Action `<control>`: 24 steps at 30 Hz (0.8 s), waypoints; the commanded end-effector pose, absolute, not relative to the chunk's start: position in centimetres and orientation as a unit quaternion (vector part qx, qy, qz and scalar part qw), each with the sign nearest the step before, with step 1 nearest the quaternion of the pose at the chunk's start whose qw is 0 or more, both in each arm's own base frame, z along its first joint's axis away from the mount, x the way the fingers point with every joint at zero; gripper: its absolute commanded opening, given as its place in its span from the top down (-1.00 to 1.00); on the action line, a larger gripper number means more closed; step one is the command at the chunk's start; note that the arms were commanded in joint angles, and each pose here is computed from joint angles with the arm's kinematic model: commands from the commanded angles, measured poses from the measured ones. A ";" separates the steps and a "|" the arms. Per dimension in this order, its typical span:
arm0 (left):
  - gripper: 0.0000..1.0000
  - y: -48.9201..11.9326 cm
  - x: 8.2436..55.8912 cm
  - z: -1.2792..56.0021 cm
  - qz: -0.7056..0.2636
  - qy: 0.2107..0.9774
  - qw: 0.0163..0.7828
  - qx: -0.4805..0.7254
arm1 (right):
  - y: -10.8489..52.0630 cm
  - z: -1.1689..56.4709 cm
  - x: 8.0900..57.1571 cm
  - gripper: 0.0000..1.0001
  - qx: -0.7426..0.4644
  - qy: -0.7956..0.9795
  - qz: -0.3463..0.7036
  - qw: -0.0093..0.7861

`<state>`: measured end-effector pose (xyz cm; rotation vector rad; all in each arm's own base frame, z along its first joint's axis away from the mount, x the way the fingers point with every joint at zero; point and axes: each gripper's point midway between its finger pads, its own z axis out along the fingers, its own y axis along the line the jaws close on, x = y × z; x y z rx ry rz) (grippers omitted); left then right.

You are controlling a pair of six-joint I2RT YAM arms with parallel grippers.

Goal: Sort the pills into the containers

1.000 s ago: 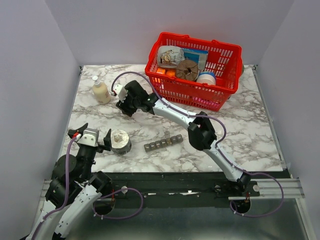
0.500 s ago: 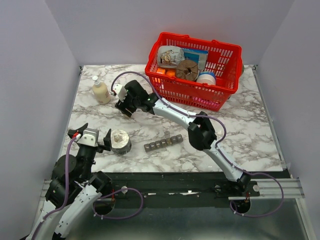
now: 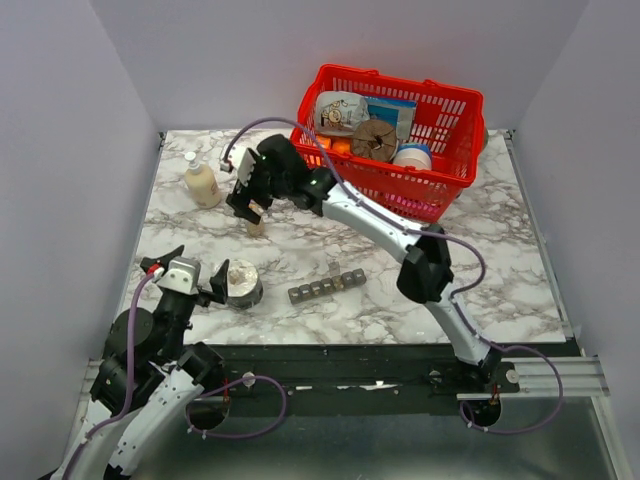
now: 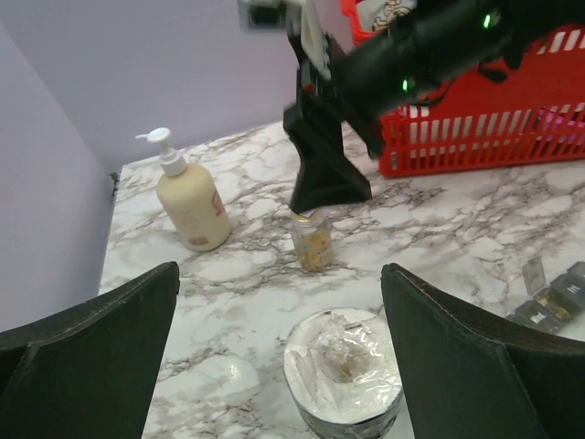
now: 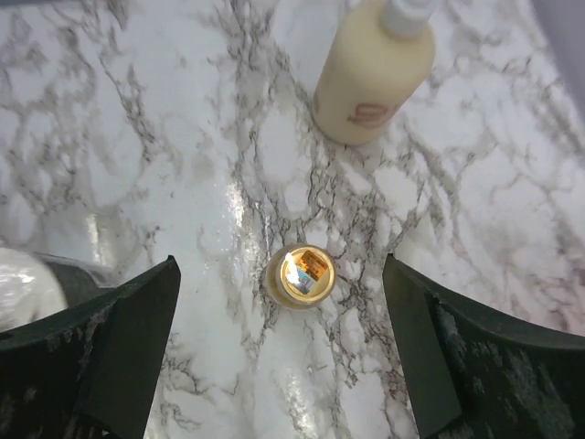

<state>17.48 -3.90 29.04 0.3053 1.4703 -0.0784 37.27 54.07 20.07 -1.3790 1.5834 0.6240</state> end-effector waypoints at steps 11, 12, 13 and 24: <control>-0.97 -18.1 16.2 23.7 -0.230 0.622 0.587 0.466 | 38.7 24.8 24.7 -0.95 -0.661 0.581 0.300 0.369; -0.92 -19.1 15.7 23.0 -0.238 0.593 0.576 0.510 | 37.4 24.1 25.0 -0.81 -0.649 0.599 0.298 0.362; -0.89 -19.9 15.9 21.5 -0.244 0.593 0.553 0.532 | 36.2 22.8 24.5 -0.73 -0.642 0.614 0.300 0.347; -0.73 -23.8 16.7 10.7 -0.188 0.561 0.425 0.685 | 32.5 14.6 27.7 0.25 -0.601 0.696 0.238 0.313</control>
